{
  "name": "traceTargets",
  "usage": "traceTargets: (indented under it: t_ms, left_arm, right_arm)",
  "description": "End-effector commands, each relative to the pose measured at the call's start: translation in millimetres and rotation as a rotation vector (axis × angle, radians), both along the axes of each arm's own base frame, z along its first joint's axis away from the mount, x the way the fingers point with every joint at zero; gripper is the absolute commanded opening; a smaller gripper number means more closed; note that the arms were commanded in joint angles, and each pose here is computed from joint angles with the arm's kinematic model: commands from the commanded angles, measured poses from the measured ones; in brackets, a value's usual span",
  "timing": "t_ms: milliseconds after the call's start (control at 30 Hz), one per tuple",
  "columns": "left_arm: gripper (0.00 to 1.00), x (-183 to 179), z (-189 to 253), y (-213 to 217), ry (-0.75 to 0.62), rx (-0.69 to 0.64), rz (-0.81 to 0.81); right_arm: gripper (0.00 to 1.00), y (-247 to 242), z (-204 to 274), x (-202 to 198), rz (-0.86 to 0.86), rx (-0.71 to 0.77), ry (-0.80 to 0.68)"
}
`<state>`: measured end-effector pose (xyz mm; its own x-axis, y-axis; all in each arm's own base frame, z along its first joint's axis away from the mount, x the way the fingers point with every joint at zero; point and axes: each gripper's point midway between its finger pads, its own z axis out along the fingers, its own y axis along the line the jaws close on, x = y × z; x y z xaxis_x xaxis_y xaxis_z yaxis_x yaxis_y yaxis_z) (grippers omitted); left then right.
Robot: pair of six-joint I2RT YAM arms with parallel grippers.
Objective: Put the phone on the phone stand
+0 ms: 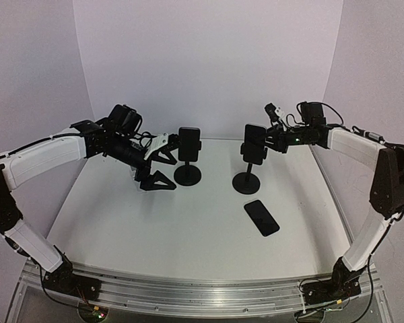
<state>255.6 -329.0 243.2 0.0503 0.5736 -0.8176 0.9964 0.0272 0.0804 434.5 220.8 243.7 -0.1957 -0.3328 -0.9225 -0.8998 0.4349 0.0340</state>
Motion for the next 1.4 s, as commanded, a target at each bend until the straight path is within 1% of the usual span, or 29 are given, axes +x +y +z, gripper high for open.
traceTargets:
  t_ms: [0, 67, 133, 167, 233, 300, 433, 467, 500, 533, 600, 733, 833, 967, 1033, 1100, 1167, 1233, 1300, 1367]
  left_arm:
    - [0.91, -2.1, 18.4, 3.7, -0.039, -0.042, -0.002]
    - [0.91, -2.2, 19.7, 3.6, -0.039, -0.046, -0.004]
    - [0.91, -2.3, 20.7, 3.6, -0.038, -0.049, -0.005]
    - [0.91, -2.8, 21.1, 3.7, -0.036, -0.051, -0.006]
    - [0.91, -3.6, 22.1, 4.2, -0.034, -0.054, -0.006]
    - [0.91, -5.6, 22.1, 5.1, -0.030, -0.056, -0.011]
    - [0.92, -8.1, 23.5, 5.5, -0.031, -0.061, -0.023]
    - [0.92, -8.0, 23.7, 5.3, -0.029, -0.061, -0.024]
    - [0.92, -8.1, 24.2, 5.0, -0.026, -0.061, -0.025]
    - [0.92, -8.3, 24.4, 4.9, -0.023, -0.061, -0.024]
    - [0.92, -9.3, 26.4, 5.4, -0.021, -0.065, -0.022]
    - [0.92, -12.0, 28.5, 7.6, -0.002, -0.090, 0.008]
    - [0.92, -15.6, 29.3, 9.4, 0.049, -0.123, 0.051]
    - [0.93, -18.2, 32.3, 12.3, 0.127, -0.179, 0.129]
    - [0.93, -19.7, 30.1, 14.1, 0.161, -0.198, 0.160]
    - [0.94, -20.0, 27.9, 15.3, 0.187, -0.214, 0.185]
    - [0.94, -20.2, 26.7, 14.6, 0.217, -0.225, 0.198]
    - [0.94, -19.8, 25.4, 13.0, 0.242, -0.235, 0.205]
    - [0.94, -19.9, 25.8, 12.1, 0.259, -0.248, 0.211]
    - [0.95, -21.2, 28.1, 12.8, 0.264, -0.264, 0.216]
  right_arm:
    - [0.23, -8.0, 9.6, 4.9, -0.025, -0.002, -0.019]
    - [0.28, -9.0, 12.9, 6.1, -0.035, 0.002, -0.019]
    - [0.36, -10.3, 17.8, 5.5, -0.044, 0.002, -0.026]
    - [0.42, -11.1, 20.2, 4.6, -0.049, 0.002, -0.031]
    - [0.60, -13.7, 24.2, 1.0, -0.061, -0.003, -0.042]
    - [0.73, -15.7, 27.2, -4.1, -0.066, -0.006, -0.051]
    - [0.83, -18.4, 31.2, -11.9, -0.081, -0.004, -0.050]
    - [0.90, -19.5, 31.9, -13.2, -0.088, -0.006, -0.051]
    - [0.96, -21.4, 35.7, -15.5, -0.101, -0.008, -0.058]
    - [0.98, -23.4, 38.6, -17.7, -0.115, -0.009, -0.062]
    - [0.98, -31.8, 41.9, -20.3, -0.178, -0.015, -0.052]
    - [0.98, -48.8, 36.9, -36.6, -0.313, -0.010, 0.061]
    - [0.98, -68.2, 13.4, -52.0, -0.484, 0.004, 0.240]
    - [0.98, -99.9, -26.5, -84.5, -0.752, -0.008, 0.489]
    - [0.98, -103.8, -33.2, -101.5, -0.830, 0.018, 0.543]
    - [0.98, -99.2, -47.7, -120.1, -0.867, 0.020, 0.604]
    - [0.98, -89.3, -80.3, -138.2, -0.879, -0.054, 0.700]
    - [0.98, -77.8, -114.8, -157.4, -0.861, -0.170, 0.786]
    - [0.98, -62.8, -143.9, -172.9, -0.819, -0.311, 0.811]
    - [0.98, -55.6, -165.7, -184.3, -0.796, -0.409, 0.815]
